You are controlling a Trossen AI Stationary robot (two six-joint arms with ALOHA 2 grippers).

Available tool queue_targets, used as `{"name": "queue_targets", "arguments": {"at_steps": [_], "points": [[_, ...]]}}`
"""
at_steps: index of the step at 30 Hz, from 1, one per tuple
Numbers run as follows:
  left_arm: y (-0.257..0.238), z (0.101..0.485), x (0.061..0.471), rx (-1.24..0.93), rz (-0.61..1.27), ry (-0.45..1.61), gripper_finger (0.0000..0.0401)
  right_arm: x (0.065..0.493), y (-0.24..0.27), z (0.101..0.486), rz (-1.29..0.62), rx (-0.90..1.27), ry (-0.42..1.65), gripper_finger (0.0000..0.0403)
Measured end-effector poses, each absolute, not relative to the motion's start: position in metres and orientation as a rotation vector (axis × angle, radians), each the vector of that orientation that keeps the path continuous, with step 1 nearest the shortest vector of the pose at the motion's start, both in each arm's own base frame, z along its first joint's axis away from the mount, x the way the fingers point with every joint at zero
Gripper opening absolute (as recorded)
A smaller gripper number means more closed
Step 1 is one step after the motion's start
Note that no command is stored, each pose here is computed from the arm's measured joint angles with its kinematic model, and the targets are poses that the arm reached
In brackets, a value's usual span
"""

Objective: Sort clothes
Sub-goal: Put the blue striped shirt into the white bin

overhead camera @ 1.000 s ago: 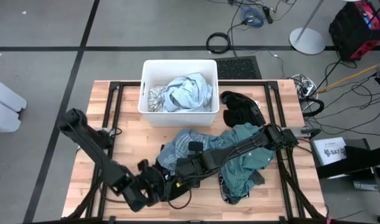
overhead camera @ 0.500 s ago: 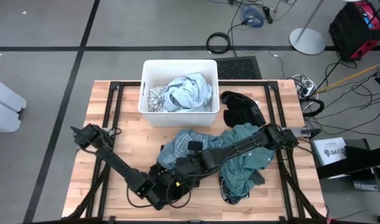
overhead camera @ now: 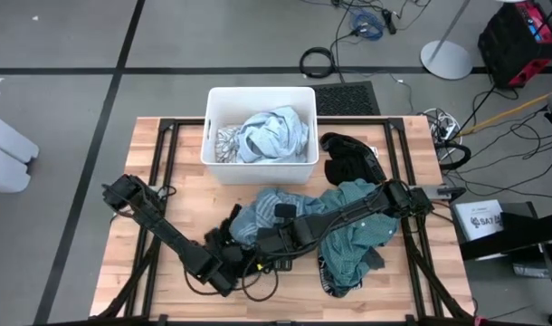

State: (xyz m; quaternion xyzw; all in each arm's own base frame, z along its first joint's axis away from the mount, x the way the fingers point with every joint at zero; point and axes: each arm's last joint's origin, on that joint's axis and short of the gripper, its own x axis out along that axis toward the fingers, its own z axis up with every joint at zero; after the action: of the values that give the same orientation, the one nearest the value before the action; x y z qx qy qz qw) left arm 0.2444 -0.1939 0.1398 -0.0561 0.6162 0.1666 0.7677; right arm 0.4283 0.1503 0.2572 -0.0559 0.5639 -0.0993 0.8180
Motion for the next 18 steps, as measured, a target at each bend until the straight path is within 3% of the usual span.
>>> {"name": "queue_targets", "arguments": {"at_steps": [6, 18], "points": [[-0.183, 0.152, 0.223, -0.061, 0.496, 1.441, 0.0005, 0.420, 0.147, 0.266, -0.255, -0.139, 1.218, 0.0023], [-0.187, 0.152, 0.217, -0.093, 0.460, 1.541, 0.0002, 0.391, 0.138, 0.309, -0.324, -0.133, 1.179, 0.0024]]}}
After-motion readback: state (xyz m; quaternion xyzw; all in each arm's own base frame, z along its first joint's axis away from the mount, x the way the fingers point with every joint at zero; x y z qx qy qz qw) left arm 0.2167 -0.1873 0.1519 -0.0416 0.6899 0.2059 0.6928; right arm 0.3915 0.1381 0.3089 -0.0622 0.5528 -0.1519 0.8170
